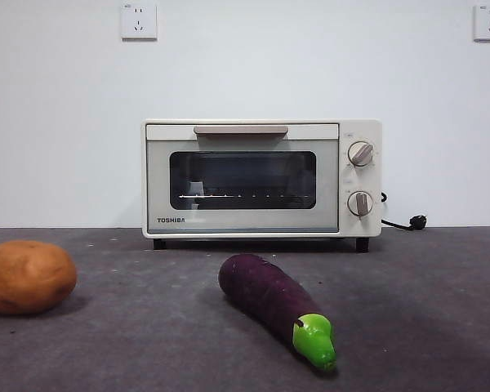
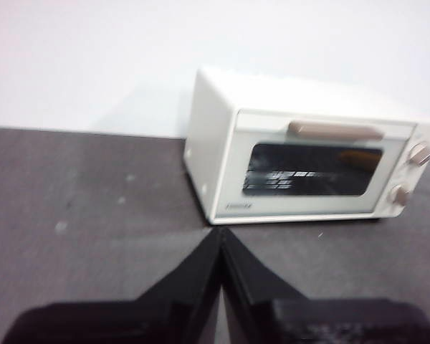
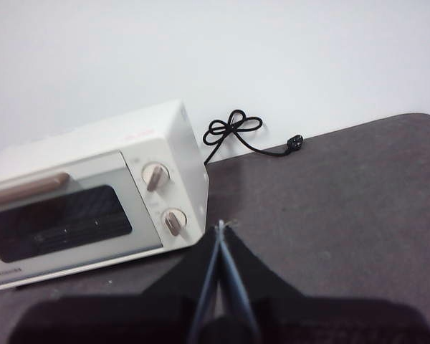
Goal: Take the eggplant from the table,put the eggplant in the oven
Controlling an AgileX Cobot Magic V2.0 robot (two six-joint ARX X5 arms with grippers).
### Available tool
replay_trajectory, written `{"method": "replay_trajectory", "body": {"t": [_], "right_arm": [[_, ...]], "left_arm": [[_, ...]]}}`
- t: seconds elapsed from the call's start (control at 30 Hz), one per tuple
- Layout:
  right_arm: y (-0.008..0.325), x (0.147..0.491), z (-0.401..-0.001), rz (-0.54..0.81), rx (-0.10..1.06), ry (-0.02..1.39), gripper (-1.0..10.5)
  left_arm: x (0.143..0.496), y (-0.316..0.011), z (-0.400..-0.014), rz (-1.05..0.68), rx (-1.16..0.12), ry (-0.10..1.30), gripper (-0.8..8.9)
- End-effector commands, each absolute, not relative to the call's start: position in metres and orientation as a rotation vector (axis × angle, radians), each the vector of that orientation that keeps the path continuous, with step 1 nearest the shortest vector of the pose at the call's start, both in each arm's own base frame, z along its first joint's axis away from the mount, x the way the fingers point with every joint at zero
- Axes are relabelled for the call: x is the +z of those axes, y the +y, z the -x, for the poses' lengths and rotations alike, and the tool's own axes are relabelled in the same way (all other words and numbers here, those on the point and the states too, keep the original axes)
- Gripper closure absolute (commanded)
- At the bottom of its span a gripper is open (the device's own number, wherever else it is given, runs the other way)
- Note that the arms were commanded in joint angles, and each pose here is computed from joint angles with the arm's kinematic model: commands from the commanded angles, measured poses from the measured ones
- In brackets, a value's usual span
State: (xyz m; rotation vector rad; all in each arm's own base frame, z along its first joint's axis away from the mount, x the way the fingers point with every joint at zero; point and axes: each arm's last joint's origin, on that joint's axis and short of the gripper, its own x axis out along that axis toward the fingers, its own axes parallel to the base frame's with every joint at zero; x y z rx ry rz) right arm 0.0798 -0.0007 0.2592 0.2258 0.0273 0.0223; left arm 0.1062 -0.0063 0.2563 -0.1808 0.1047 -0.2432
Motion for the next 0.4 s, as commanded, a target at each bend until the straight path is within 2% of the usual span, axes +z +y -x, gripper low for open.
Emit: {"method": "replay_trajectory", "body": {"t": [0.03, 0.4], "right_arm": [[-0.001, 0.283, -0.080, -0.219, 0.024, 0.026, 9.6], [0.000, 0.396, -0.084, -0.095, 0.036, 0.031, 9.6]], "left_arm": [[0.276, -0.007, -0.111, 0.190, -0.267, 0.093, 8.19], [0.374, -0.009, -0.130, 0.182, -0.324, 0.053, 8.19]]}}
